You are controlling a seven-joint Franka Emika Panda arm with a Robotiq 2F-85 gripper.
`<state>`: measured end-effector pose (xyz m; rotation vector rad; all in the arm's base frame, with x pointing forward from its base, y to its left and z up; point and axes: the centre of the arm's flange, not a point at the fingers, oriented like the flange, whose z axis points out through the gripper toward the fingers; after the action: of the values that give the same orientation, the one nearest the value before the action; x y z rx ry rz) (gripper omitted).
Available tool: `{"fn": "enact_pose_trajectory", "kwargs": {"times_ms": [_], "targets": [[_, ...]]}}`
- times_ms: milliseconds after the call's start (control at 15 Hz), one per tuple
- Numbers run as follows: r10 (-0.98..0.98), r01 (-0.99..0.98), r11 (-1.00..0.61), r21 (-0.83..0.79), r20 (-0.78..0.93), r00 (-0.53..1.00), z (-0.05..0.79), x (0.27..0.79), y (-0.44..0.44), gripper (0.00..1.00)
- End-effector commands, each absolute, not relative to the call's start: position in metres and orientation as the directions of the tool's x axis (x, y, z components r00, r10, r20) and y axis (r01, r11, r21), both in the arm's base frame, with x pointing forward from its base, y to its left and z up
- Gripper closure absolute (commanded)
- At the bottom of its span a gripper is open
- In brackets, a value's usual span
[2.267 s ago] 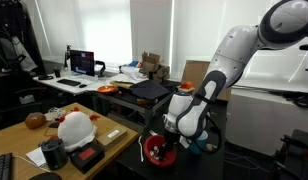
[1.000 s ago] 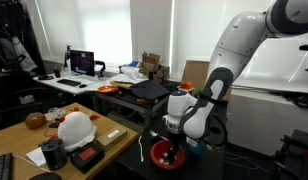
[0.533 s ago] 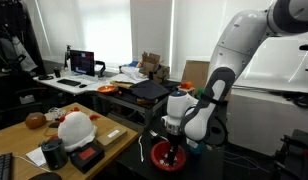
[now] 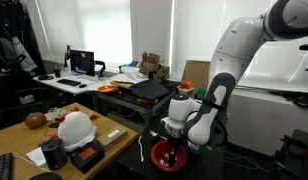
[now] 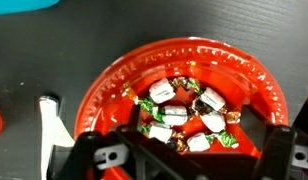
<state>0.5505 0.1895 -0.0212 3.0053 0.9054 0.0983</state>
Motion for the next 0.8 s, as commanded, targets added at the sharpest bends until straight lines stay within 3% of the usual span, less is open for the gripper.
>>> {"fn": "enact_pose_trajectory", "kwargs": {"times_ms": [0,733], "targets": [[0.587,0.590,-0.807,0.005,0.105,0.803,-0.033,0.558,0.180,0.00],[0.639,0.666,-0.731,-0.151,0.191,0.745,-0.048,0.568,0.174,0.00]]}}
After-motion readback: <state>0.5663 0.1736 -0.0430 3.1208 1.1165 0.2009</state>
